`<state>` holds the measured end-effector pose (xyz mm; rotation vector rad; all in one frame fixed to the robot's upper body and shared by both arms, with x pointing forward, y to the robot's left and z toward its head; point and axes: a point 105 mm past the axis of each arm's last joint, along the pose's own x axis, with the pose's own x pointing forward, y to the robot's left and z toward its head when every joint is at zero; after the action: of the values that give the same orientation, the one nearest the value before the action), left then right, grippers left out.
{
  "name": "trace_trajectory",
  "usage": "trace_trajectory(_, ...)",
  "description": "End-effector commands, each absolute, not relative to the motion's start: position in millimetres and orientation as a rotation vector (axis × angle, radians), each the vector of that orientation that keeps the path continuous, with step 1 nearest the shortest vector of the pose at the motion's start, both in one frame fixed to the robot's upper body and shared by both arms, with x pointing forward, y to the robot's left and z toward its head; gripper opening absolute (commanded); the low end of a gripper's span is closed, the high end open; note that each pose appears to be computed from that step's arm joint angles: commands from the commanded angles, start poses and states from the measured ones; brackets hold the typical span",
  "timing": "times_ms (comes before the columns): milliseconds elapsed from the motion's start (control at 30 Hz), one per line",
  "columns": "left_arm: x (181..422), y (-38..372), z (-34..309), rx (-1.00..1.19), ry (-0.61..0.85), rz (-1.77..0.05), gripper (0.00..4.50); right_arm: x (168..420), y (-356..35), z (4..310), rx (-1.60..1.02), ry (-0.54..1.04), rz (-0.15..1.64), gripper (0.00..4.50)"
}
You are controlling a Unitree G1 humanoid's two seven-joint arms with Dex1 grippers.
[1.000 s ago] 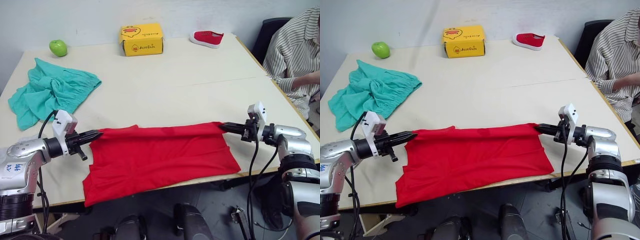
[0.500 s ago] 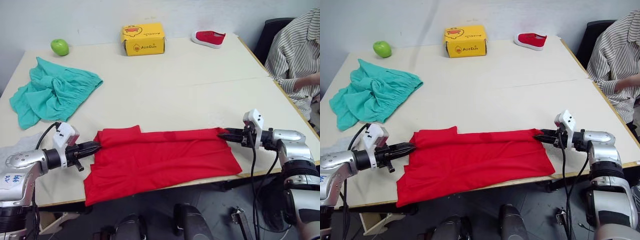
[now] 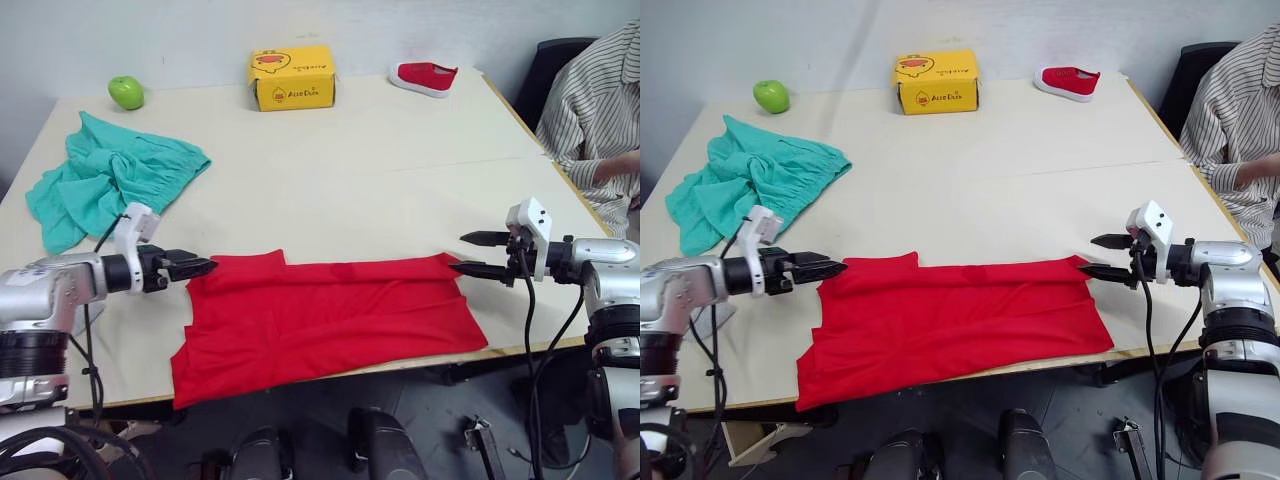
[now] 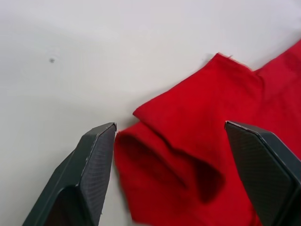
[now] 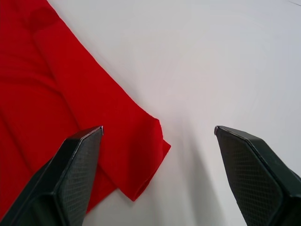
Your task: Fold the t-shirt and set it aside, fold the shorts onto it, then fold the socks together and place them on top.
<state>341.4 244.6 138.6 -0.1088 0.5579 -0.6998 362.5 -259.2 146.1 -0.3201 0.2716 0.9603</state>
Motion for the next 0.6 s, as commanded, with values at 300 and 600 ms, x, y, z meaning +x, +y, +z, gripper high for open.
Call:
trace_trajectory(300,359.8,227.1,138.4,0.033,0.494,-0.765,2.62,367.5,-250.3,143.3,-0.375,0.231,0.976,3.85)
trace_trajectory(600,356.8,228.1,148.8,0.107,0.355,-0.820,0.03,368.6,-250.8,145.9,-0.393,0.211,0.979,3.85)
